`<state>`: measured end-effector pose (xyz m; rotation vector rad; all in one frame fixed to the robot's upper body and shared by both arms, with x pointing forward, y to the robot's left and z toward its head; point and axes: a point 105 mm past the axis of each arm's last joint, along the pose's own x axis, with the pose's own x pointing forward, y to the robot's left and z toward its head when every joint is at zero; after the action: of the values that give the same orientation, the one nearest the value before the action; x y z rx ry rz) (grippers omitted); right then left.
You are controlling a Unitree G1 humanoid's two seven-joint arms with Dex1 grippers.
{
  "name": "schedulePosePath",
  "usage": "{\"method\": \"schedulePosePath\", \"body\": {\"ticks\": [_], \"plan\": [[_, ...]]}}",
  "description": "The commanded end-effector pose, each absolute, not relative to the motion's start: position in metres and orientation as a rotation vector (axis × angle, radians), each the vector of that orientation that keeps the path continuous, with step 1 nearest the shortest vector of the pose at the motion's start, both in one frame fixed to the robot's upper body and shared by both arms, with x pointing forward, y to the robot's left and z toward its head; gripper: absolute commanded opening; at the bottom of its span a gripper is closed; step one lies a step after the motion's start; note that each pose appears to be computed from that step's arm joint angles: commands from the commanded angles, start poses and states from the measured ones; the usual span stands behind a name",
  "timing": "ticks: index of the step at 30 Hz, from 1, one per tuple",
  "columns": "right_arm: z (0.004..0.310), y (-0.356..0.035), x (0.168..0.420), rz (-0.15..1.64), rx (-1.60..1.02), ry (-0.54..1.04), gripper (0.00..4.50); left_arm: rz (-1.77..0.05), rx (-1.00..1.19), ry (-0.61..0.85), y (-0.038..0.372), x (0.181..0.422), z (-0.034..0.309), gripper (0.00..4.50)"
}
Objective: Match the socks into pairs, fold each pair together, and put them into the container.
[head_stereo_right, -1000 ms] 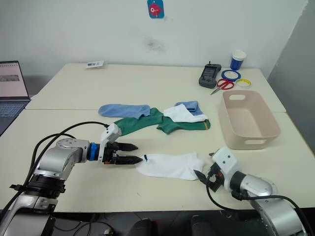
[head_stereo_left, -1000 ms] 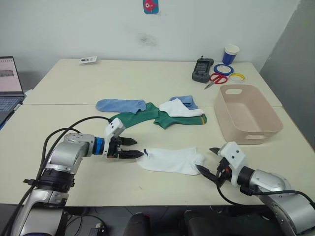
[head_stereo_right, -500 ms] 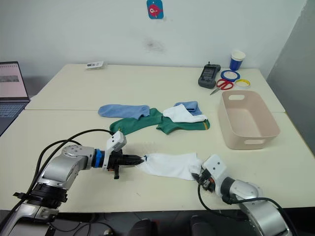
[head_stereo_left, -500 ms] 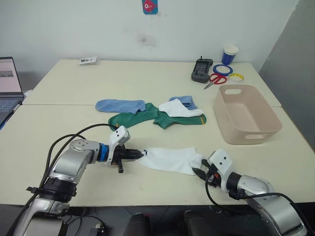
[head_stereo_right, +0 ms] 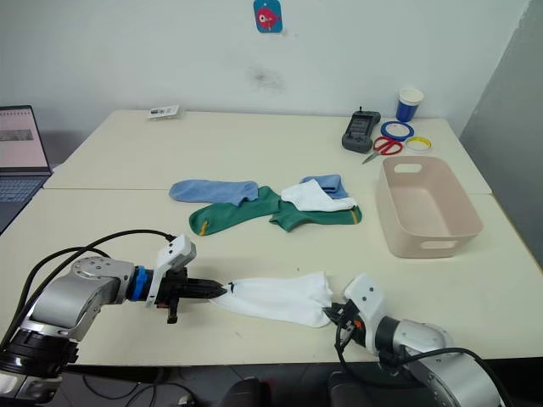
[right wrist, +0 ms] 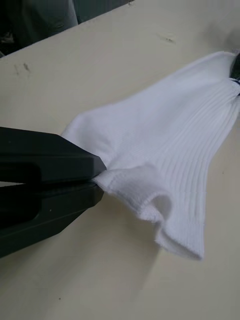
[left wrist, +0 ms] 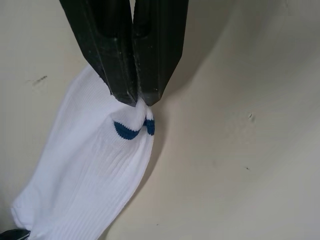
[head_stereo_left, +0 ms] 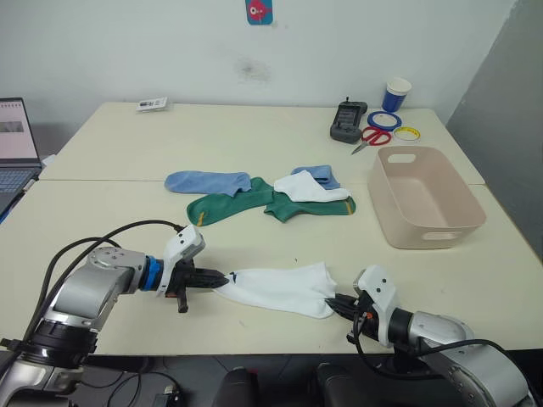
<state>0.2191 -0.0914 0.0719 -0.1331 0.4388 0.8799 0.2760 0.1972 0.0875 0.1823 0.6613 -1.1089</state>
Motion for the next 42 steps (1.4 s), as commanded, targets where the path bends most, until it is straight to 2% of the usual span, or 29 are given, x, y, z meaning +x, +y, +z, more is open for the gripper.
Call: {"method": "schedulePosePath", "body": {"ticks": [1, 4, 7, 9, 12, 18, 19, 24, 27, 30, 32, 42], "plan": [[0.072, -0.092, 0.216, 0.864, -0.115, 0.471, 0.03, -1.12, 0.19, 0.636, 0.192, 0.272, 0.09, 0.0], [0.069, -0.092, 0.216, 0.838, -0.076, 0.503, 0.03, -1.132, 0.179, 0.661, 0.192, 0.265, 0.086, 0.0], [0.071, -0.093, 0.217, 0.824, -0.09, 0.5, 0.62, -1.087, 0.161, 0.631, 0.193, 0.272, 0.085, 0.0], [0.074, -0.096, 0.218, 0.81, -0.093, 0.486, 1.28, -1.089, 0.173, 0.6, 0.193, 0.276, 0.088, 0.0], [0.084, -0.106, 0.218, 0.806, -0.118, 0.459, 2.21, -1.078, 0.181, 0.57, 0.198, 0.278, 0.096, 0.61], [0.111, -0.122, 0.212, 0.878, -0.183, 0.392, 4.38, -0.974, 0.153, 0.552, 0.225, 0.283, 0.11, 2.53], [0.115, -0.122, 0.211, 0.897, -0.18, 0.371, 4.5, -0.967, 0.149, 0.553, 0.227, 0.283, 0.111, 2.81], [0.152, -0.112, 0.227, 0.94, -0.176, 0.187, 4.5, -0.918, -0.067, 0.437, 0.225, 0.31, 0.15, 4.48], [0.158, -0.108, 0.235, 0.918, -0.19, 0.155, 4.5, -0.923, -0.118, 0.413, 0.217, 0.318, 0.159, 4.49], [0.176, -0.116, 0.263, 0.75, -0.251, 0.035, 4.5, -0.893, -0.17, 0.33, 0.201, 0.338, 0.17, 4.49], [0.182, -0.119, 0.27, 0.704, -0.264, 0.003, 4.5, -0.905, -0.201, 0.304, 0.188, 0.345, 0.174, 4.49], [0.182, -0.118, 0.281, 0.635, -0.314, -0.006, 4.5, -0.935, -0.204, 0.27, 0.151, 0.358, 0.169, 4.49]]}}
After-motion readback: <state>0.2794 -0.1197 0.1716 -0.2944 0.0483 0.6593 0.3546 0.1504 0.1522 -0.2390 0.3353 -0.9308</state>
